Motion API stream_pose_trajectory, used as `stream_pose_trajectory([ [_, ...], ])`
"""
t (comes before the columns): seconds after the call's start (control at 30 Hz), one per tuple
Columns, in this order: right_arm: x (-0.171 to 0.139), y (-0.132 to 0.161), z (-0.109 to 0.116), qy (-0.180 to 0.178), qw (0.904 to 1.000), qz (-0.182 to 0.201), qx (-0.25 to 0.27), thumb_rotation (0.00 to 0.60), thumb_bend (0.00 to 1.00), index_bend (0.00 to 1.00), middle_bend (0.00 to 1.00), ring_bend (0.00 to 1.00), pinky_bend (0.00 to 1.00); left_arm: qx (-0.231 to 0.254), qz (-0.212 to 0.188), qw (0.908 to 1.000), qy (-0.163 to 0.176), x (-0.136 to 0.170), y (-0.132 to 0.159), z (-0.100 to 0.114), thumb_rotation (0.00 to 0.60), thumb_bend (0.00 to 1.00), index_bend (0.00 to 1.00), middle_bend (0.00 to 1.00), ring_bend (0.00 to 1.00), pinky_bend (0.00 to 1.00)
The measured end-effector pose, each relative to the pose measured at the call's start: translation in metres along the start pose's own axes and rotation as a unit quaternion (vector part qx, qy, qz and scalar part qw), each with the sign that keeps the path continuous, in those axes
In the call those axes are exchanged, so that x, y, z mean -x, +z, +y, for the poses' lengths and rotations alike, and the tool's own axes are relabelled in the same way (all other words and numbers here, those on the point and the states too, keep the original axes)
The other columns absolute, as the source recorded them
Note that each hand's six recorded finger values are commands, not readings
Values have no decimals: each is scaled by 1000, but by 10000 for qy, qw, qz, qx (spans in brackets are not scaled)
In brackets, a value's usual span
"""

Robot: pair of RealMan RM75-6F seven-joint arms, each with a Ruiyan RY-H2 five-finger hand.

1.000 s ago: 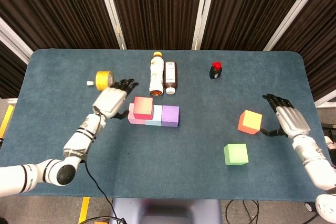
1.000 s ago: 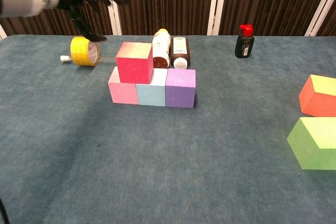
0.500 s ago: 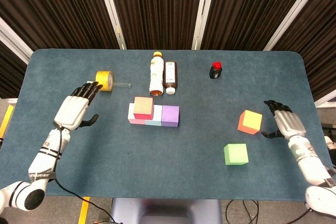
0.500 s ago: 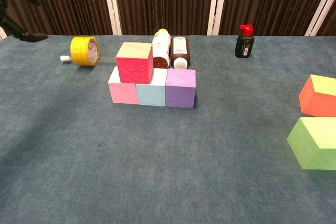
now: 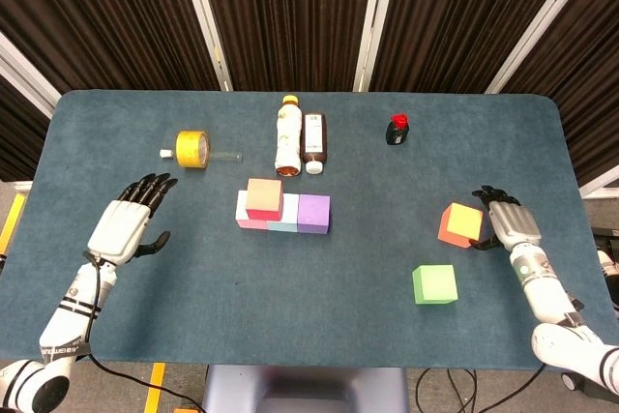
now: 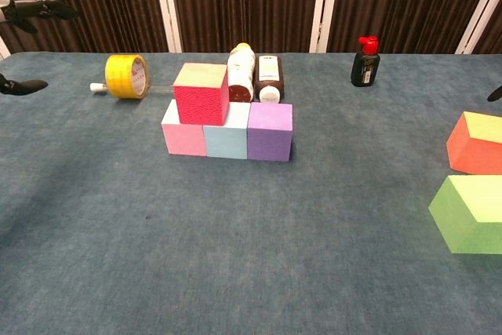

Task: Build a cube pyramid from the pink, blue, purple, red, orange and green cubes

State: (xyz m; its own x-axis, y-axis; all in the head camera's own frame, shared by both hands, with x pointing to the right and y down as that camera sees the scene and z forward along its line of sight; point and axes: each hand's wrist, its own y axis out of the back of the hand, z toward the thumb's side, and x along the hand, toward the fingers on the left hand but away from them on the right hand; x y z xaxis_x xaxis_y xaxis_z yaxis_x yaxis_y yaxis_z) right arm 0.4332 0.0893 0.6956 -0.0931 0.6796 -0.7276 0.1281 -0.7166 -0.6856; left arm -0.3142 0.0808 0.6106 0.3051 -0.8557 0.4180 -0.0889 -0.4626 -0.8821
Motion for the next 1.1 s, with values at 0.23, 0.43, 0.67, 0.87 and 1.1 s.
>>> stream_pose_trajectory([
  [0.23, 11, 9, -10, 102, 9999, 12, -92, 600, 321, 339, 143, 20, 231, 93, 11, 10000, 16, 6, -1, 1, 600, 347, 85, 49, 25, 146],
  [0.43, 15, 7, -13, 116, 9998, -57, -152, 600, 321, 375, 143, 20, 233, 112, 5, 9999, -9, 11, -2, 0, 600, 346, 81, 45, 21, 146],
  [0.67, 18, 9, -10, 97, 9996, -43, -276, 600, 321, 532, 164, 25, 234, 152, 49, 9999, -29, 16, -5, 0, 600, 347, 76, 38, 16, 147],
  [0.87, 8, 23, 10, -7, 9989, 248, -386, 600, 321, 544, 165, 26, 235, 70, 125, 9998, 126, 22, -11, 6, 600, 346, 76, 39, 17, 146],
  [1.1, -15, 81, 48, 13, 9943, 1010, -356, 600, 321, 550, 165, 26, 234, -213, 143, 9991, 348, 30, -22, 10, 600, 347, 89, 47, 19, 140],
])
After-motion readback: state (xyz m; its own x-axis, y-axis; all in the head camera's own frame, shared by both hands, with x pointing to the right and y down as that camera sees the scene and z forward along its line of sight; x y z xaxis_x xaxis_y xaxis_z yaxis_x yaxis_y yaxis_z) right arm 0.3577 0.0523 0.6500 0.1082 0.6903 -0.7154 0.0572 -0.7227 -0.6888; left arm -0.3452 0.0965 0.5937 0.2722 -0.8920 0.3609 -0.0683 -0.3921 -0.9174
